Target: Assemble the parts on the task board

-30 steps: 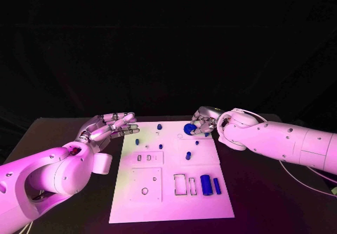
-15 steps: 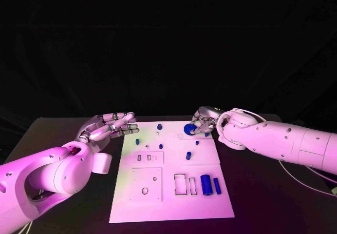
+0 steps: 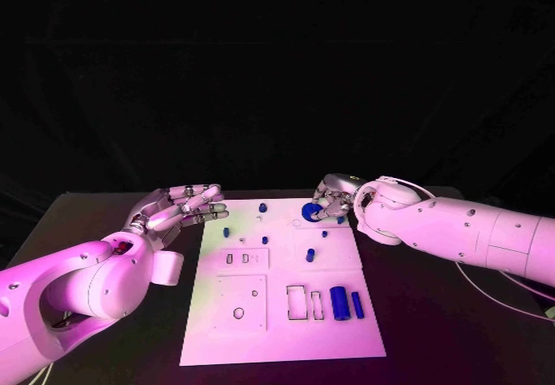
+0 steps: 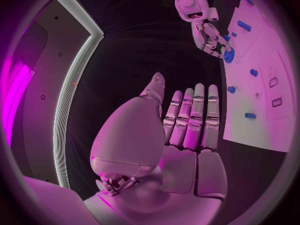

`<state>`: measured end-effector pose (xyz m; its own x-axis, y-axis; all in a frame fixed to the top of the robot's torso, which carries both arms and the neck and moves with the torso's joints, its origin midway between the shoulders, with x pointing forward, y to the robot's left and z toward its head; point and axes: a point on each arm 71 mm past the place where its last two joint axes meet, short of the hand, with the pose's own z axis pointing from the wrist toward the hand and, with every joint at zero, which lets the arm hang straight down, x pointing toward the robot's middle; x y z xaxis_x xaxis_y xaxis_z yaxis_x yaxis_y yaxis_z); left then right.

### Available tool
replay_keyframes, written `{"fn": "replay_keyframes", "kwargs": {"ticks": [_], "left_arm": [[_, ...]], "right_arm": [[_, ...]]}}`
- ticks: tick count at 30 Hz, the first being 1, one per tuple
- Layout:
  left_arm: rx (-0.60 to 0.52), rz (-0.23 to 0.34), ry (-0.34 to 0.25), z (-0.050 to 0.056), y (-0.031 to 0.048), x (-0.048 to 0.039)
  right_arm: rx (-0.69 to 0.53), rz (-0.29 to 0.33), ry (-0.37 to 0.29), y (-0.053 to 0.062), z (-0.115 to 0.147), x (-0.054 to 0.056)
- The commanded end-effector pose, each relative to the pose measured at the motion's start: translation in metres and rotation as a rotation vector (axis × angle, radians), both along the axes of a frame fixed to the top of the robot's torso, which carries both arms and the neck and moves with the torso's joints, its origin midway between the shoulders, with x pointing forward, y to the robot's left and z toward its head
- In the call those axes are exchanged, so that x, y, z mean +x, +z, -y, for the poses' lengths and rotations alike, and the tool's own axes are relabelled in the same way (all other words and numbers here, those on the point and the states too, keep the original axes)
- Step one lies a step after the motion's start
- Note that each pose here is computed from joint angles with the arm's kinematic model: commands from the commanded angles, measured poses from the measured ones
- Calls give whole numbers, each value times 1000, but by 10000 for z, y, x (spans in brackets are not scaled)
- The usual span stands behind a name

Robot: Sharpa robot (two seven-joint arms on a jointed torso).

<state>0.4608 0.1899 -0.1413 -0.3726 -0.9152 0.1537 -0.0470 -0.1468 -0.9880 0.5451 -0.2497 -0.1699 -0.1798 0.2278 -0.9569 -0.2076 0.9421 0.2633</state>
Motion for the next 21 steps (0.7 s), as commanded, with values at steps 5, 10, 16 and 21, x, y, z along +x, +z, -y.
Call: {"fn": "replay_keyframes", "kwargs": {"ticks": [5, 10, 16, 21], "left_arm": [[0, 6, -13, 2, 10, -1], [1, 5, -10, -1, 9, 2], [1, 5, -11, 0, 8, 3], [2, 5, -8, -9, 5, 12]], "right_arm": [[-84, 20, 7, -33, -20, -8], [-89, 45, 15, -22, -49, -22], [-69, 114, 32, 32, -111, -62], [-40, 171, 68, 118, -246, -135]]}}
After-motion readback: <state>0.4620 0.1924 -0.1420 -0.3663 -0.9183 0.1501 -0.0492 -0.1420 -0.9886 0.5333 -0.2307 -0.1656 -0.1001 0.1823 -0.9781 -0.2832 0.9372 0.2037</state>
